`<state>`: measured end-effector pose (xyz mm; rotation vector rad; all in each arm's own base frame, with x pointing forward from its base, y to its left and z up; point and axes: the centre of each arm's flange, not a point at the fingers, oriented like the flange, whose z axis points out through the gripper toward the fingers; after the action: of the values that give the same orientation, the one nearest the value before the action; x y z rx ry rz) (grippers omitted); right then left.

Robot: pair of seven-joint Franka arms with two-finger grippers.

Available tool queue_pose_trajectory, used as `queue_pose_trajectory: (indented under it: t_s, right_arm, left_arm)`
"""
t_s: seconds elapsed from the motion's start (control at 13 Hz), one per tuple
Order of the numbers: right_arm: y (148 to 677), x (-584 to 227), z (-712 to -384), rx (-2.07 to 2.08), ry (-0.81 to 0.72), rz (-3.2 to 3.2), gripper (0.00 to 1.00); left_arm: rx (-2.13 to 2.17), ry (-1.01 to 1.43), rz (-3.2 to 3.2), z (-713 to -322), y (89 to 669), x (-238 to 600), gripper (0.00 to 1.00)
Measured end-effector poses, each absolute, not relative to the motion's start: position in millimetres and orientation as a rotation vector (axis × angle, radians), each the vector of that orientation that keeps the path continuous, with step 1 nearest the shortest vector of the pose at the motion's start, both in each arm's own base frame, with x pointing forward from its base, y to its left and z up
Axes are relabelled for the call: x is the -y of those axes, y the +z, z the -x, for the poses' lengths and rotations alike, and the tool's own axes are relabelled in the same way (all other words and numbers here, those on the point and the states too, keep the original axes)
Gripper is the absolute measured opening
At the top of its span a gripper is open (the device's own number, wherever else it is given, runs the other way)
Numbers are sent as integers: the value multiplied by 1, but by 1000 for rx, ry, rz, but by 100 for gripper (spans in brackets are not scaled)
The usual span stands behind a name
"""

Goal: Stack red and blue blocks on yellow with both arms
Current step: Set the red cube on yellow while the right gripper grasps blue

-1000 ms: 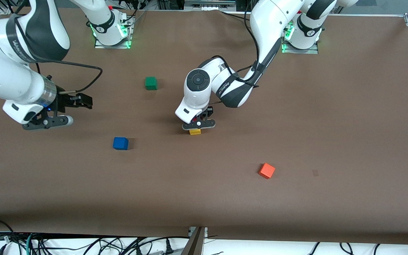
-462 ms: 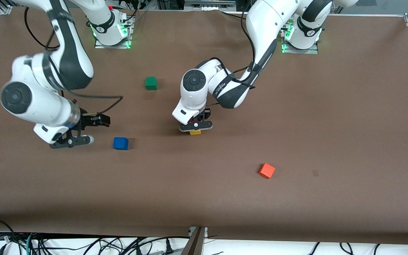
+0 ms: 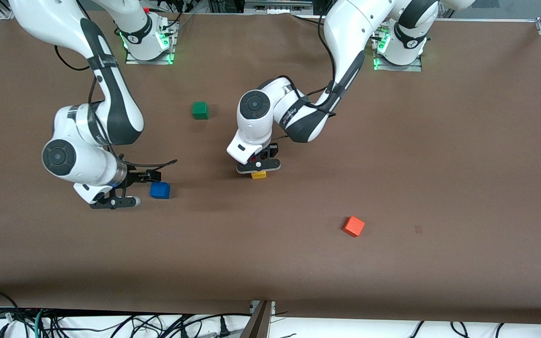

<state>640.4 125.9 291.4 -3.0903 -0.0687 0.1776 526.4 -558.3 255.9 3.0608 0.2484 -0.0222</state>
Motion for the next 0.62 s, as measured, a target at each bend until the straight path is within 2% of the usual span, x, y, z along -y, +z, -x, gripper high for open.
queue_pose_trajectory:
  t_s: [0.31, 0.62]
  right_arm:
    - [239, -121, -628, 39, 87, 3102, 100]
    - [197, -119, -630, 29, 0, 3111, 99]
  left_arm:
    - [-259, -21, -3071, -530, 256, 554, 56]
    - [-260, -21, -3072, -530, 256, 554, 56]
